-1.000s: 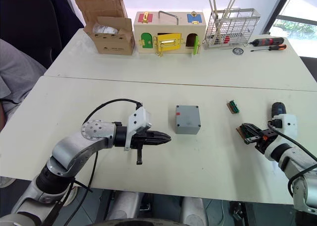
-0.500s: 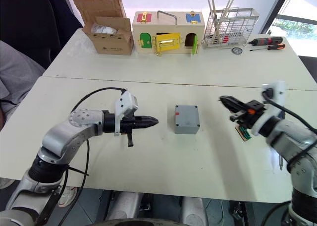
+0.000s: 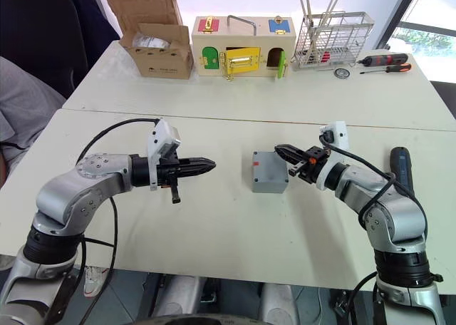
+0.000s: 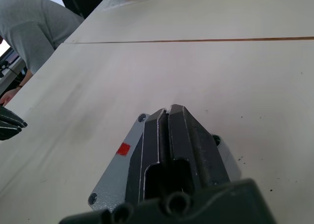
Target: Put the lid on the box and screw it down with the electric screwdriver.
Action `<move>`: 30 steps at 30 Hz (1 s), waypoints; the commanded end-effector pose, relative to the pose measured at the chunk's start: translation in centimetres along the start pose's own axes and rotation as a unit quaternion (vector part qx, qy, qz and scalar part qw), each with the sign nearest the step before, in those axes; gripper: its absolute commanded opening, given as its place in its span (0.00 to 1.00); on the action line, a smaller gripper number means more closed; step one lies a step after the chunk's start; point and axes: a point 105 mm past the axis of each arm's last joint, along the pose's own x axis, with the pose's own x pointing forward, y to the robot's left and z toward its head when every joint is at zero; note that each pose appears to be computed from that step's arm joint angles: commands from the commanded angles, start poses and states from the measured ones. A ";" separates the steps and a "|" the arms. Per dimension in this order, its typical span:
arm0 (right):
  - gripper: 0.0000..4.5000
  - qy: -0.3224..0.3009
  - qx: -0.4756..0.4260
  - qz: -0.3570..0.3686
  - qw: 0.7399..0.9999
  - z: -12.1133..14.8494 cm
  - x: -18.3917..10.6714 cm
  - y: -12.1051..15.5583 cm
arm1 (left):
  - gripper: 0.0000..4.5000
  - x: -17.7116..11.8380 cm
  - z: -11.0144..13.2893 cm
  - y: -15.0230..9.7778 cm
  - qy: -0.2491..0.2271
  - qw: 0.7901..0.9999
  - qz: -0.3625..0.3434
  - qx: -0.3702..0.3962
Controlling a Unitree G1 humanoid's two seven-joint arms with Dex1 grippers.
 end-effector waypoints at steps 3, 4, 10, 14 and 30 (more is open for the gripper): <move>0.01 -0.030 -0.005 -0.009 0.999 1.4 -0.6 -0.5 | 0.02 -0.2 1.0 -0.3 -0.015 1.000 0.003 0.017; 0.01 -0.031 -0.004 -0.010 0.999 1.5 -0.7 -0.6 | 0.02 -0.2 1.0 -0.3 -0.014 1.000 0.003 0.017; 0.01 -0.036 0.002 -0.016 0.999 1.5 -1.1 -0.5 | 0.02 0.2 0.9 -0.3 -0.012 1.000 -0.004 0.021; 0.01 -0.032 0.006 -0.019 0.999 1.0 -1.2 -0.4 | 0.02 0.5 0.8 -0.5 -0.011 1.000 -0.013 0.025; 0.01 -0.026 0.013 -0.037 0.999 0.2 -1.4 -1.1 | 0.02 0.6 0.6 -0.6 -0.009 0.999 -0.015 0.026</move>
